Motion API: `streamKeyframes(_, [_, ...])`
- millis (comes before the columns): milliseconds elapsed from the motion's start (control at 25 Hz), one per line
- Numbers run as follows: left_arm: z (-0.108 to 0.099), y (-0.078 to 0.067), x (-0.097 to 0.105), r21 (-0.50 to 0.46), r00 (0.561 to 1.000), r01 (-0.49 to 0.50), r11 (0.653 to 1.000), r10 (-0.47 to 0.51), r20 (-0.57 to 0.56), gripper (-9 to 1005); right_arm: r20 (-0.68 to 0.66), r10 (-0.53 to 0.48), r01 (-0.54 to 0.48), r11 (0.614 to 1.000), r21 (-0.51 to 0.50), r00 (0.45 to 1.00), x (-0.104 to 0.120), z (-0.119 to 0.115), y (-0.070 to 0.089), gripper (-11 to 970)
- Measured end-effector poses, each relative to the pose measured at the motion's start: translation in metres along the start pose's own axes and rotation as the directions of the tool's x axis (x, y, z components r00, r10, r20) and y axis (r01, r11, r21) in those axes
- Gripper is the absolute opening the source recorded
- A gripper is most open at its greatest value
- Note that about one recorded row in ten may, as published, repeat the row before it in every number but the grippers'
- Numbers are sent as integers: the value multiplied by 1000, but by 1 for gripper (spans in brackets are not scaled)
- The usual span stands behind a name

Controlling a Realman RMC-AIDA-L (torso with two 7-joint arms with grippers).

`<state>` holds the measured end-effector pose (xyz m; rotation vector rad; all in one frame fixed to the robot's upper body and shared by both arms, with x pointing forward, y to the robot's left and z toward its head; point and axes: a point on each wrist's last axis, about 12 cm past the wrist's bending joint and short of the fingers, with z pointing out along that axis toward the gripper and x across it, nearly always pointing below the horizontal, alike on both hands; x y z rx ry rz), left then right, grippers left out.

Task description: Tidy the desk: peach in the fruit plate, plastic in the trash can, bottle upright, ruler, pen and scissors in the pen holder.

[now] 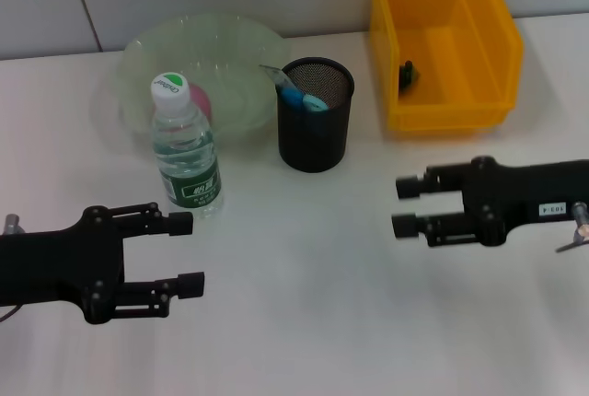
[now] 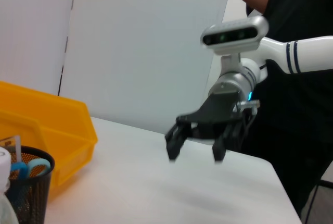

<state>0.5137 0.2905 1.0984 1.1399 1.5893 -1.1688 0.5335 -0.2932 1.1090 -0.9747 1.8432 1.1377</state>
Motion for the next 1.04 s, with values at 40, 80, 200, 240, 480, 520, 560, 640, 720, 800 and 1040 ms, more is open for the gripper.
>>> streamKeyframes(40, [0, 1, -1, 2, 1000, 7, 1000, -7, -1, 767, -32, 14, -14, 1000, 5, 999, 0, 0, -2, 652])
streamKeyframes(80, [0, 1, -1, 2, 1000, 7, 1000, -7, -1, 766, -55, 20, -19, 1000, 13, 998, 1, 0, -4, 652])
streamKeyframes(200, [1, 3, -1, -7, 1000, 20, 1000, -20, -11, 766, -75, 25, -22, 999, 35, 997, 4, 3, -6, 652])
streamKeyframes(240, [1, 3, -2, -9, 1000, 21, 1000, -21, -11, 766, -78, 25, -22, 999, 41, 997, 5, 3, -7, 652])
streamKeyframes(480, [5, 6, -2, -16, 999, 22, 1000, -23, -22, 766, -78, 23, -20, 999, 45, 997, 5, 2, -7, 652])
streamKeyframes(520, [5, 6, -1, -17, 999, 22, 1000, -23, -27, 766, -79, 22, -19, 999, 43, 997, 5, 3, -7, 652])
streamKeyframes(560, [7, 7, -1, -20, 999, 23, 1000, -23, -31, 766, -81, 21, -18, 999, 40, 996, 5, 3, -7, 652])
streamKeyframes(640, [9, 8, 0, -26, 999, 26, 999, -27, -36, 766, -88, 18, -15, 999, 34, 996, 5, 5, -6, 652])
streamKeyframes(720, [11, 9, -1, -29, 999, 36, 999, -37, -38, 767, -99, 16, -14, 1000, 26, 995, 5, 8, -6, 652])
streamKeyframes(800, [12, 10, -2, -30, 998, 48, 998, -49, -39, 767, -107, 14, -12, 1000, 20, 994, 6, 11, -5, 652])
streamKeyframes(1040, [13, 10, -3, -21, 998, 56, 998, -56, -34, 767, -111, 6, -5, 1000, 15, 994, 3, 13, -6, 652])
